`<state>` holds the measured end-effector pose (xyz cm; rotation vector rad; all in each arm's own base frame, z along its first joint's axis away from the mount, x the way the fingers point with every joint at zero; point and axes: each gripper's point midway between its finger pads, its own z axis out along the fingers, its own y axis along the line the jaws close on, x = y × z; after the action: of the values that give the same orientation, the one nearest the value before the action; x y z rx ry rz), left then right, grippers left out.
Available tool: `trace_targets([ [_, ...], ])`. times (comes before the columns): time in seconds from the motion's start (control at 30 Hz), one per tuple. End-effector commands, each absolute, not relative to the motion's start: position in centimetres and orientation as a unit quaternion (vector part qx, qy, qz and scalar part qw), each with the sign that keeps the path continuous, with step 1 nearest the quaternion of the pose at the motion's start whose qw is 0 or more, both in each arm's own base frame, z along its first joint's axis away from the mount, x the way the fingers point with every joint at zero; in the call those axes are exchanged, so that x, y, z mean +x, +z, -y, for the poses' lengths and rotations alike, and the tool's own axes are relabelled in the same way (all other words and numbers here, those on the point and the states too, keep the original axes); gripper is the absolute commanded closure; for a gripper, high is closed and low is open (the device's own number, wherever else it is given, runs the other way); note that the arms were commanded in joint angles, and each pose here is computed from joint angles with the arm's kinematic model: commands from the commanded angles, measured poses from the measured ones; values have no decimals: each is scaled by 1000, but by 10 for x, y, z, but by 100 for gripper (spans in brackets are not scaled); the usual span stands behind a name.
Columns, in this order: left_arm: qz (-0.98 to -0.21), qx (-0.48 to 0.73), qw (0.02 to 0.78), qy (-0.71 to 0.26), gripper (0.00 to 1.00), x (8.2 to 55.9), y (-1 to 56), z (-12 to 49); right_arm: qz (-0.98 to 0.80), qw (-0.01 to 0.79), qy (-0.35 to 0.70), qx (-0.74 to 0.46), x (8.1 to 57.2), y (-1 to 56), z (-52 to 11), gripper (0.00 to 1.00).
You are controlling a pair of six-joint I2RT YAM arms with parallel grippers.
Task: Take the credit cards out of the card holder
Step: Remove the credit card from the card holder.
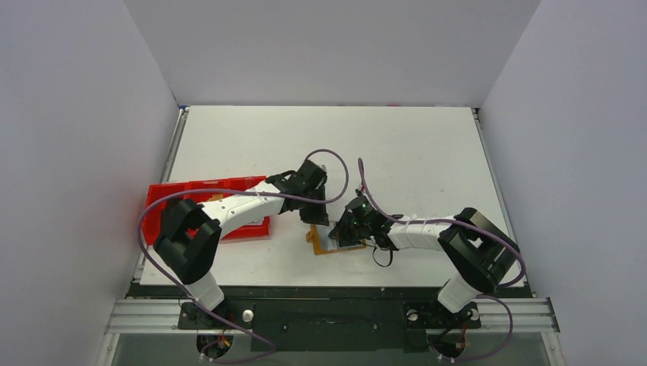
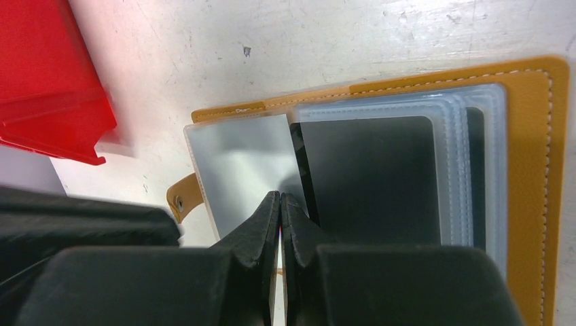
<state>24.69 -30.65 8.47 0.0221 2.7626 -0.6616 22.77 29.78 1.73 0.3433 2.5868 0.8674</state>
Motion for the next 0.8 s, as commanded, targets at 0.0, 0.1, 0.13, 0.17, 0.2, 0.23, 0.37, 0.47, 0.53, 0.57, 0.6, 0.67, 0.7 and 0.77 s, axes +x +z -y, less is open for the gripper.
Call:
trace_targets([
  [0.0, -968, -12, 129, -216, 100, 246, 57, 300, -906, 231, 329, 134, 239, 35, -298, 100],
  [0.1, -971, -15, 122, -205, 100, 244, 43, 296, -902, 238, 335, 135, 240, 42, -297, 100],
  [0.13, -972, -15, 119, -202, 100, 243, 38, 295, -901, 239, 336, 135, 240, 44, -297, 100],
  [0.17, -972, -16, 118, -201, 100, 243, 35, 294, -898, 245, 339, 135, 241, 50, -297, 100],
  [0.2, -974, -15, 114, -196, 100, 242, 30, 293, -899, 245, 337, 134, 240, 51, -295, 100],
  [0.23, -974, -15, 113, -195, 100, 242, 29, 293, -896, 256, 338, 131, 243, 60, -295, 99],
  [0.37, -976, -11, 111, -188, 100, 242, 22, 291, -909, 282, 284, 118, 243, 71, -271, 89],
  [0.47, -975, -5, 110, -193, 100, 243, 24, 295, -920, 300, 230, 105, 245, 72, -245, 79],
  [0.53, -973, -1, 115, -199, 100, 245, 29, 298, -925, 307, 197, 102, 245, 68, -226, 73],
  [0.57, -973, 2, 115, -199, 100, 245, 30, 298, -928, 306, 184, 104, 244, 65, -216, 67],
  [0.6, -972, 4, 117, -202, 100, 245, 33, 300, -931, 305, 177, 98, 243, 63, -212, 65],
  [0.67, -971, 7, 117, -208, 100, 245, 37, 303, -935, 300, 166, 93, 240, 57, -205, 63],
  [0.7, -970, 9, 119, -212, 100, 246, 40, 306, -937, 297, 161, 90, 239, 53, -203, 63],
  [0.77, -967, 15, 123, -221, 100, 247, 45, 312, -940, 291, 158, 84, 238, 48, -203, 63],
])
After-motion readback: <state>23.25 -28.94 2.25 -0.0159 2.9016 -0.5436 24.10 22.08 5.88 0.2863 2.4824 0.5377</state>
